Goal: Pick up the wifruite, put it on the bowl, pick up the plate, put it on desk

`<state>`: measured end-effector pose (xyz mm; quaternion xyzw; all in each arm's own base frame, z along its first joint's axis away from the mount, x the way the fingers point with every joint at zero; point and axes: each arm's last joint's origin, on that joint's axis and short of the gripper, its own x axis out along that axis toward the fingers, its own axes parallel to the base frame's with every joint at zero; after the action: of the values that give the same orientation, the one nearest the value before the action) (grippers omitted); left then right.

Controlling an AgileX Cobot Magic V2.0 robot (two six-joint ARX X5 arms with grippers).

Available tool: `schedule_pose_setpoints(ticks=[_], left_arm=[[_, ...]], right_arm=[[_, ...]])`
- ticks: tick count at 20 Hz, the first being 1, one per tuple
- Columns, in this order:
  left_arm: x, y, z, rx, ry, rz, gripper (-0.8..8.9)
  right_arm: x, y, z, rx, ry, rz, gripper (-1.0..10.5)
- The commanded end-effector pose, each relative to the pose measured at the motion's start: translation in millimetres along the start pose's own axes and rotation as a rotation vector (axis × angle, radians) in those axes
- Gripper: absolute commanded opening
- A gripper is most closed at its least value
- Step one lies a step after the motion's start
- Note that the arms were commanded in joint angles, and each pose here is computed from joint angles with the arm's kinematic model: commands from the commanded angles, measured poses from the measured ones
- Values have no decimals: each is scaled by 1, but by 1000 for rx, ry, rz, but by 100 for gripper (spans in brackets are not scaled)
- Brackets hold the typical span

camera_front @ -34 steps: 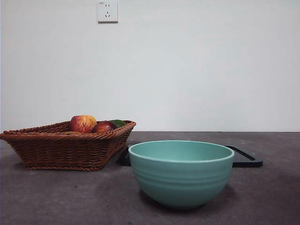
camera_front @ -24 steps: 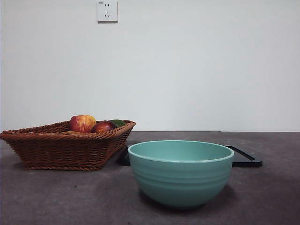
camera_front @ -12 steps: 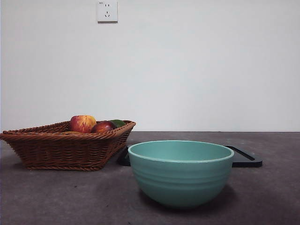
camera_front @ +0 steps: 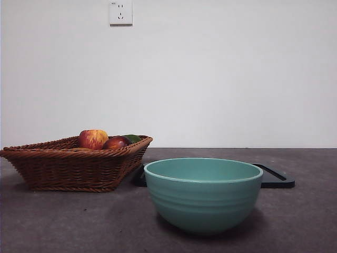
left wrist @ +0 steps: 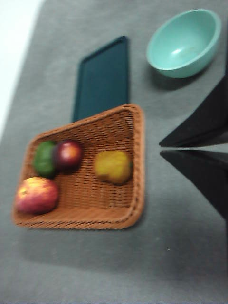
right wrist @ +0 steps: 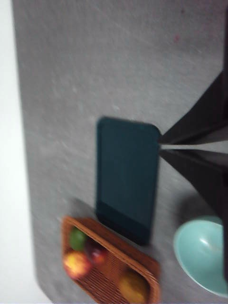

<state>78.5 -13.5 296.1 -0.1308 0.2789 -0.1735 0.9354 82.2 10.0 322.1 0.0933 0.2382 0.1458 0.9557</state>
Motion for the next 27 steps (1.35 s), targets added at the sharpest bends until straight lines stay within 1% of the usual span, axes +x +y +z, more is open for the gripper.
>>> schedule_pose_setpoints(ticks=[1,5,8,10,13,14,15,16,17,18,19,27], left_arm=[[-4,-4,12,94,44,-14,10],[-7,-11,26,128,144,-72,10],[-8,-15,27,143,209,-129,10],[-9,-15,24,140,235,-142,10],[-9,-15,24,140,238,-143,18],[-9,-15,24,140,238,-143,63],[-9,-15,24,137,238,-143,144],[-9,-15,24,136,239,-142,247],[-9,-15,24,136,239,-142,346],[-9,-15,24,133,239,-142,411],[-9,-15,24,133,239,-142,445],[-4,-15,29,114,224,-138,445]], right_arm=[[2,2,11,-52,78,46,5],[12,5,16,-56,244,148,5],[18,9,11,-71,349,221,5],[18,13,8,-93,385,266,5],[18,17,7,-120,393,298,6],[18,18,7,-120,396,302,14],[18,18,7,-118,396,302,59],[18,18,7,-117,396,301,166],[18,18,7,-109,397,299,306],[18,18,7,-102,398,298,403],[18,18,7,-101,398,298,437],[18,18,7,-99,398,298,437]])
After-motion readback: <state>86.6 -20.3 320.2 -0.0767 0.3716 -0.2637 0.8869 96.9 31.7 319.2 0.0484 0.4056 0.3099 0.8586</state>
